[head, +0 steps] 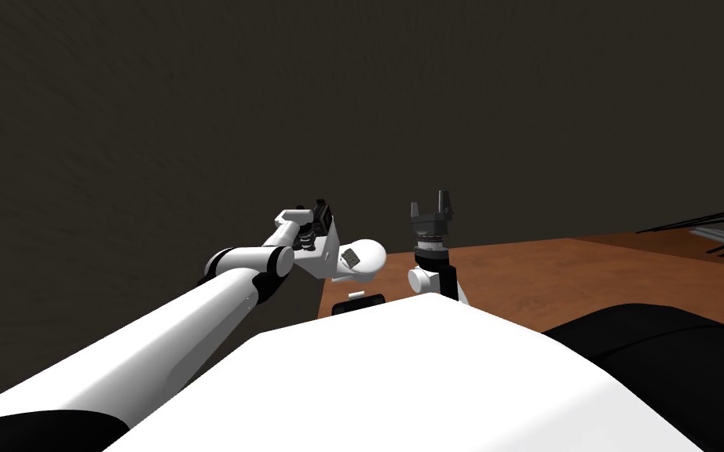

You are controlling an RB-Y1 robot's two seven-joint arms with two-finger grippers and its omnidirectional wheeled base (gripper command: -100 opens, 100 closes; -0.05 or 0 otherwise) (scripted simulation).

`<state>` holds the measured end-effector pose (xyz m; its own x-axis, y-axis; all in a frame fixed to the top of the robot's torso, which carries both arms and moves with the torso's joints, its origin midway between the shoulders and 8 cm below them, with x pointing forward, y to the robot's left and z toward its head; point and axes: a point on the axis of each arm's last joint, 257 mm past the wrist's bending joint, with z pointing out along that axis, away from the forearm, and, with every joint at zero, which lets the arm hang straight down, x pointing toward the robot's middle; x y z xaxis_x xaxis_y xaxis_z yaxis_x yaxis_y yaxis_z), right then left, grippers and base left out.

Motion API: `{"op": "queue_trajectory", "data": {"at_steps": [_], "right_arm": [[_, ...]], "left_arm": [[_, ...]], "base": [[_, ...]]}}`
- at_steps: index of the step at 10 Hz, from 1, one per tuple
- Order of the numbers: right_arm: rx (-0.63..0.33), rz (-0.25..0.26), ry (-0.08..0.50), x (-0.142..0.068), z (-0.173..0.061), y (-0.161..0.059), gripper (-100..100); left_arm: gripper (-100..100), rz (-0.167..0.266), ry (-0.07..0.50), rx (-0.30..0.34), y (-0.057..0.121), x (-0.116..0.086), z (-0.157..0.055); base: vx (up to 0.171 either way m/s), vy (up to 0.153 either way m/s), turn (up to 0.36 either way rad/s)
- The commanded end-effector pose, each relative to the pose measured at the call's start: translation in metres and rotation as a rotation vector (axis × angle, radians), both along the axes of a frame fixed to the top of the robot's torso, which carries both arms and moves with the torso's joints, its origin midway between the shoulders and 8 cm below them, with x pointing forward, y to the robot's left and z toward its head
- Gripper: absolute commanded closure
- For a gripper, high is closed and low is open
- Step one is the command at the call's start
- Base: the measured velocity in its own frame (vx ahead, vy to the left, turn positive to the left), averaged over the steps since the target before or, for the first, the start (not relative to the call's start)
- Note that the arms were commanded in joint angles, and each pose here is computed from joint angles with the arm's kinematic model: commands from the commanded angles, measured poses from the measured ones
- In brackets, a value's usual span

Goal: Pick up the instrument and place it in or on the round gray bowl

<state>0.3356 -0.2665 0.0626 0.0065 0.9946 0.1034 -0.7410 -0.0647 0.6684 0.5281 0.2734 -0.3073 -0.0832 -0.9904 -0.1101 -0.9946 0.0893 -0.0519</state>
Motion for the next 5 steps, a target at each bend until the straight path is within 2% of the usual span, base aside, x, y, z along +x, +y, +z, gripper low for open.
{"op": "queue_trajectory", "data": {"at_steps": [1,3,4,5], "right_arm": [[0.000,0.000,0.000,0.0000,0.0000,0.0000,0],[0.000,0.000,0.000,0.0000,0.0000,0.0000,0],[0.000,0.000,0.000,0.0000,0.0000,0.0000,0],[0.000,0.000,0.000,0.0000,0.0000,0.0000,0]], "left_arm": [[100,0.000,0.000,0.000,0.0000,0.0000,0.0000],[100,0.000,0.000,0.000,-0.0001,0.0002,0.0005],[0,0.000,-0.001,0.000,-0.0001,0.0002,0.0005],[100,-0.002,-0.001,0.000,0.0037,-0.0007,0.0033]], "base": [[0.000,0.000,0.000],[0.000,0.000,0.000],[0.000,0.000,0.000],[0.015,-0.026,0.022]]}}
